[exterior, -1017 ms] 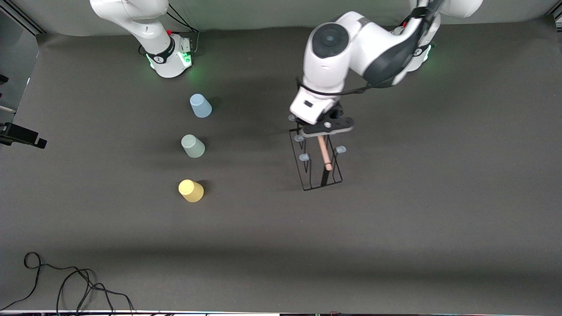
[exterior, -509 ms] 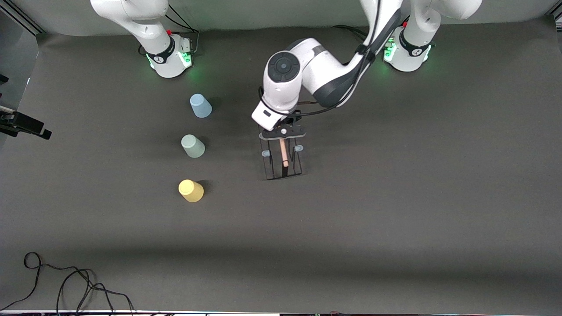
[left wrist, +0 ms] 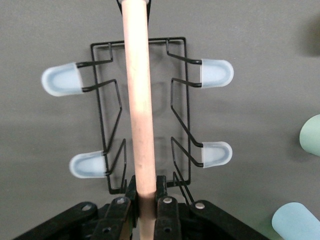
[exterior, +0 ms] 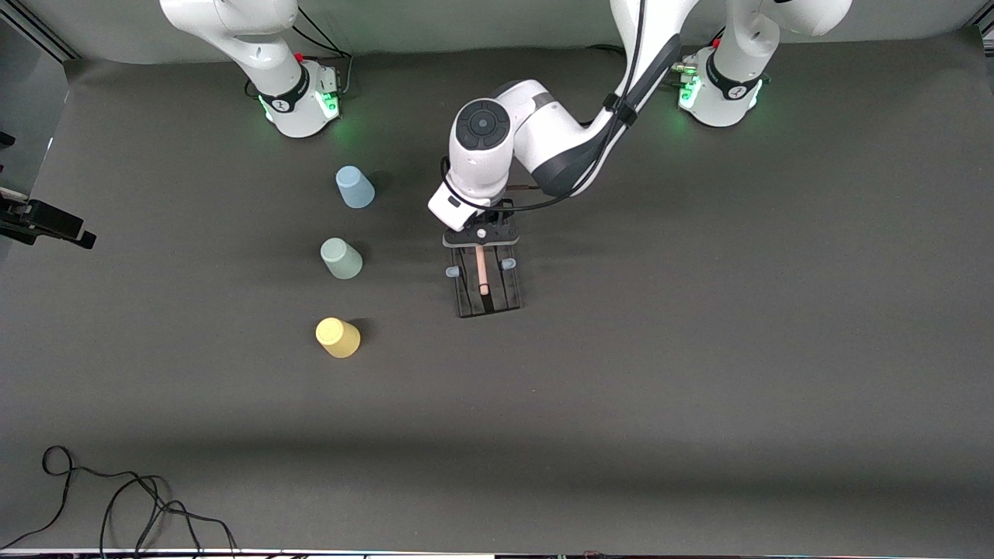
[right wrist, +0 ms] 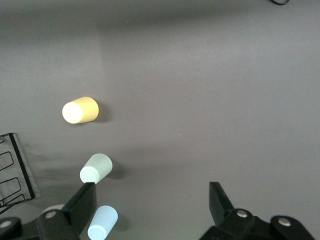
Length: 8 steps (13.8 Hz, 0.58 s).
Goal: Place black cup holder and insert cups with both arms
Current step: 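Carry the black rack with the left gripper toward the table center, then set the rack down, open the left gripper and withdraw it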
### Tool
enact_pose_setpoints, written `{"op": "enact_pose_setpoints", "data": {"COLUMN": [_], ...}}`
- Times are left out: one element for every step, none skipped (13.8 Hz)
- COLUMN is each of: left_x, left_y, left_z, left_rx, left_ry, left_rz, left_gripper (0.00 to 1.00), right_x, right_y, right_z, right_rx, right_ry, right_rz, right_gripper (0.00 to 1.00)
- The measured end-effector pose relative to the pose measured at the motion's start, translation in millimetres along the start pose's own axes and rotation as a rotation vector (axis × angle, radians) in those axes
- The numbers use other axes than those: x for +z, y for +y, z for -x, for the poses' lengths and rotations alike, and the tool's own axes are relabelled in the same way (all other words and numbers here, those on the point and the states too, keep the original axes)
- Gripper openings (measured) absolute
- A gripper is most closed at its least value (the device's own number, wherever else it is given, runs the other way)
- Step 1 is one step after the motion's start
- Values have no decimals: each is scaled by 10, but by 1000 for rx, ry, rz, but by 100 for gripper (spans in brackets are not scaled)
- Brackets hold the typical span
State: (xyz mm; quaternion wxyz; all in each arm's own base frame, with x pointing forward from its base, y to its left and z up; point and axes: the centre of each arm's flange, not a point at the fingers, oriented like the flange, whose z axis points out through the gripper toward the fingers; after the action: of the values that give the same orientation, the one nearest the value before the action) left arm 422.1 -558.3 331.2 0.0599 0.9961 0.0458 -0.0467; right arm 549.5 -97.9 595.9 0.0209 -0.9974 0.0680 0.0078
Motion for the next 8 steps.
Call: {"op": "enact_pose_setpoints", "data": {"left_x": [39, 47, 42, 37, 28, 9, -21, -70], "left_y": [-8, -8, -6, -6, -5, 1, 6, 9], "left_z": [-8, -11, -13, -19, -26, -36, -55, -84], "left_rx": [0, 1, 0, -1, -2, -3, -5, -9], "left_ry": [-2, -2, -1, 0, 2, 5, 8, 14], "left_rz": [-6, -6, -5, -4, -3, 0, 5, 12], "left_gripper": [16, 16, 16, 17, 21, 30, 42, 54], "right_x": [1, 4, 8, 13, 18, 23, 31, 38], "right_y": [5, 8, 10, 10, 11, 12, 12, 13], "right_z": [0, -2, -4, -6, -8, -11, -14, -17], "right_rx": [1, 1, 2, 2, 2, 2, 2, 2], "right_ry": [0, -1, -2, -2, -3, -4, -6, -7], "right_rz": [0, 1, 1, 2, 2, 3, 3, 3], "right_gripper": [100, 100, 100, 100, 100, 100, 100, 100]}}
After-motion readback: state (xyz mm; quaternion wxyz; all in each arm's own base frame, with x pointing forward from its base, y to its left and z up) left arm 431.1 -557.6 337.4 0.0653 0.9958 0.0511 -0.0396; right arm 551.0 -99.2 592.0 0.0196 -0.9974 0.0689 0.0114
